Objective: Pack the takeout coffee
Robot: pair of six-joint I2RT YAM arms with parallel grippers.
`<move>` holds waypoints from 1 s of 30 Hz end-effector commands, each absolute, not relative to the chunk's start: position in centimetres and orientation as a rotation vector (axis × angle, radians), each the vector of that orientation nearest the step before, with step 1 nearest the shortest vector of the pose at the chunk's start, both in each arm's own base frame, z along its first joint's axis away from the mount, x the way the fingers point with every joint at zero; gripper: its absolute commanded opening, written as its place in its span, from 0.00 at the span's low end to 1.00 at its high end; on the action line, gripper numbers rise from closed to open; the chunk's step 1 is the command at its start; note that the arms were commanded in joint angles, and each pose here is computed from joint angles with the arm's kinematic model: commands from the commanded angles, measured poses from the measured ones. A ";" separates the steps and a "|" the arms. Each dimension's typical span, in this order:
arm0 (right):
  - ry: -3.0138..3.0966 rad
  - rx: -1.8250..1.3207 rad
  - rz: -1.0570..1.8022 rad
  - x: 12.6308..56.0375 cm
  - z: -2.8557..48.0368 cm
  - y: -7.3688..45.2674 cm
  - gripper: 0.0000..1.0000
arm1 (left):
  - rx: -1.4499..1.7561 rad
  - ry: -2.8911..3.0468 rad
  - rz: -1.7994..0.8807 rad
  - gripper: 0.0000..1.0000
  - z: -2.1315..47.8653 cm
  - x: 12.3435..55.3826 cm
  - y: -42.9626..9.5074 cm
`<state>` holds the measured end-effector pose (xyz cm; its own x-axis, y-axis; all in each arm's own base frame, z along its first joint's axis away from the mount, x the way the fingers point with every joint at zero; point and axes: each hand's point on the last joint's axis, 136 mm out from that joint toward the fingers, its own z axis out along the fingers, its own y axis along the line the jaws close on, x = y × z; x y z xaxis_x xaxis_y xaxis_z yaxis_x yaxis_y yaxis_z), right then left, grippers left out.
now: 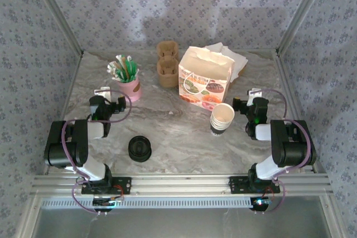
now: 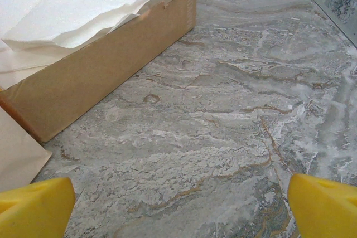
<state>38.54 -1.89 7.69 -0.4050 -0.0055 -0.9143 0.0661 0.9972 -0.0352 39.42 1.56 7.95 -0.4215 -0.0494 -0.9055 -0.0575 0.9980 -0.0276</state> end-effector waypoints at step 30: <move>1.822 0.192 0.009 35.8 21.6 -2.8 1.00 | -0.344 1.900 0.147 1.00 19.6 34.8 5.2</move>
<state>37.05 -2.79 20.24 -0.2198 0.0612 -0.9736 0.1137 0.9928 0.0367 37.12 3.69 19.24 -0.2819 -0.1066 -0.9535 -0.1989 0.9787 -0.0506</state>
